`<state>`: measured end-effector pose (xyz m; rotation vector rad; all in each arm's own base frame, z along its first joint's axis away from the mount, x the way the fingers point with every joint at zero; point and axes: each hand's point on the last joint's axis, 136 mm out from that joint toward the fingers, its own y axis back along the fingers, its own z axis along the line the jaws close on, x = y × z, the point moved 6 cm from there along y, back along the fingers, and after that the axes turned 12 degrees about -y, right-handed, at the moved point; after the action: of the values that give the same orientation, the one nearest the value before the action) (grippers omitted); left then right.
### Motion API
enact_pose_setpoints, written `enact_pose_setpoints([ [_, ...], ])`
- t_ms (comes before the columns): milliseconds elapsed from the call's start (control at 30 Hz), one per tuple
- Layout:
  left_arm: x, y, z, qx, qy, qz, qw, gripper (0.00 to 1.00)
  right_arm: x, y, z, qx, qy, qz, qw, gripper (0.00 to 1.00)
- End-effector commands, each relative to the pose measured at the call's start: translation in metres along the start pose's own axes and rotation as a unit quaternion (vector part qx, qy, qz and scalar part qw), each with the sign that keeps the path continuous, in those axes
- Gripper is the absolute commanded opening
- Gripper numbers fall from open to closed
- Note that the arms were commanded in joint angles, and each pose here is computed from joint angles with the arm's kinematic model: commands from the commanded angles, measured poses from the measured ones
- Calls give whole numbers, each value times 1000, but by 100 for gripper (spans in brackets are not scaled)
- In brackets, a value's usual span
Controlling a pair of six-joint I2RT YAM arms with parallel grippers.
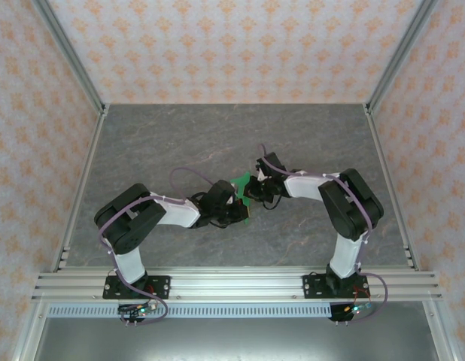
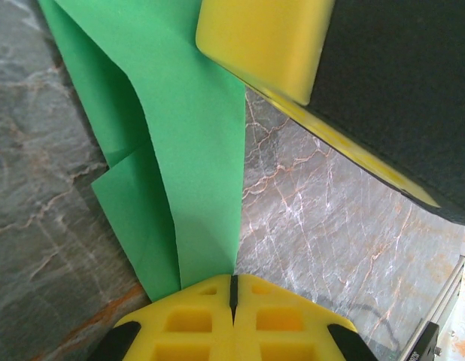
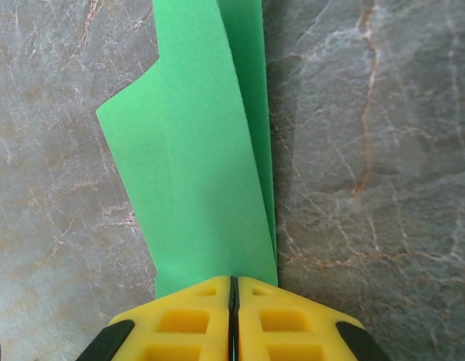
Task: Fold a paper plane with a square sheet of paper (fold left side to right side)
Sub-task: Fold the wing for the fifth time at the center of the table.
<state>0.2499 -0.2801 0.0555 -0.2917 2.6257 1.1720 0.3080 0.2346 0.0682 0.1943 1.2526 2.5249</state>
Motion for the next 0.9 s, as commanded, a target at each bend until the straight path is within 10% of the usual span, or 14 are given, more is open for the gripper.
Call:
enact_pose_setpoints([
  [0, 44, 2, 43, -95, 27, 74, 992, 0, -6, -9, -15, 48, 8, -13, 999, 10],
  [867, 80, 2, 19, -82, -38, 147, 985, 0, 2, -16, -33, 90, -4, 10, 996, 8],
])
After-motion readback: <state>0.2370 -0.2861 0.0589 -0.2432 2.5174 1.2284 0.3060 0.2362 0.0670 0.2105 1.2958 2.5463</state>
